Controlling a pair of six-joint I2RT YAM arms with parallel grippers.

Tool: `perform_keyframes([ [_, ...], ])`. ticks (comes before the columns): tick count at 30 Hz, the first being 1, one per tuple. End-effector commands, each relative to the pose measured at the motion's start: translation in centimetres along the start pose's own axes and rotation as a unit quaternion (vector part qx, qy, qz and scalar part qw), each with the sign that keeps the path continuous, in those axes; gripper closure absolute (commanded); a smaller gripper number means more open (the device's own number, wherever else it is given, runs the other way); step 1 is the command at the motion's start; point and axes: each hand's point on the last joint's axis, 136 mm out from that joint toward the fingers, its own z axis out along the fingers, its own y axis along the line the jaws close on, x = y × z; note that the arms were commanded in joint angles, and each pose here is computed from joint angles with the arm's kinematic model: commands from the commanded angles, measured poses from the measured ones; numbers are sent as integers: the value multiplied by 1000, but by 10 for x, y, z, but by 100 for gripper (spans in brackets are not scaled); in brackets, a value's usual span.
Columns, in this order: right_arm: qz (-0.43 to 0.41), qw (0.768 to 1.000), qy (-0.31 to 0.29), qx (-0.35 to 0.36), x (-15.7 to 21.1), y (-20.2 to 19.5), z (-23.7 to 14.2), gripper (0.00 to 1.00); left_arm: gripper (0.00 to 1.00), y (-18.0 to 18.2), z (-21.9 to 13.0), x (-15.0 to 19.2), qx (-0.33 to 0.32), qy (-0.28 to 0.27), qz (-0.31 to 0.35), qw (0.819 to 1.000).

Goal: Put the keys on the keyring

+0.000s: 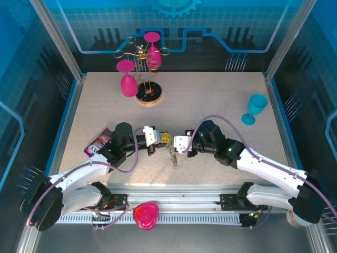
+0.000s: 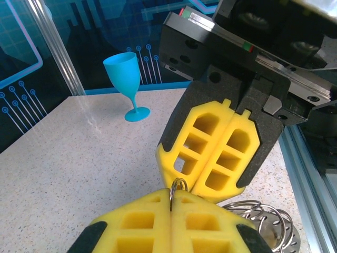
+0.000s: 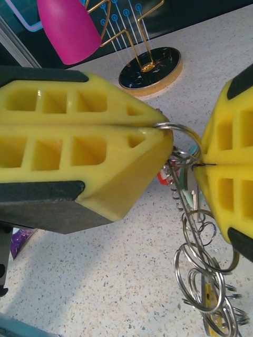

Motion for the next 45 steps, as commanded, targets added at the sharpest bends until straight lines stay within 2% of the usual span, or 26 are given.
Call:
perform_keyframes([
  [1, 10, 1000, -21, -21, -9, 13, 5, 94, 100, 11, -1, -16, -25, -30, 17, 999],
  [4, 28, 999, -31, -11, -12, 8, 4, 83, 100, 10, -1, -15, -24, -29, 16, 999],
  [6, 47, 998, -36, 1, -11, 1, -1, 80, 100, 9, -1, -13, -20, -26, 15, 999],
  [13, 125, 989, -82, 2, -10, -14, -20, 76, 100, 4, -1, -11, -8, -24, 13, 1000],
  [24, 162, 979, -118, -44, -20, -9, -13, 76, 100, 2, -1, -12, -1, -27, 12, 1000],
  [34, 183, 974, -127, -41, -20, -18, -3, 80, 100, 0, 0, -14, 6, -32, 10, 999],
  [36, 187, 972, -136, -39, -21, -21, -3, 86, 100, 1, 0, -14, 5, -33, 10, 999],
  [39, 191, 971, -138, -40, -20, -23, -4, 100, 100, 1, 0, -14, 3, -32, 11, 999],
  [43, 185, 975, -114, -39, -13, -23, -8, 100, 100, 8, -1, -7, -14, -17, 9, 1000],
  [45, 175, 980, -83, -47, -8, -22, -9, 100, 87, 9, -2, 0, -18, 2, 10, 1000],
])
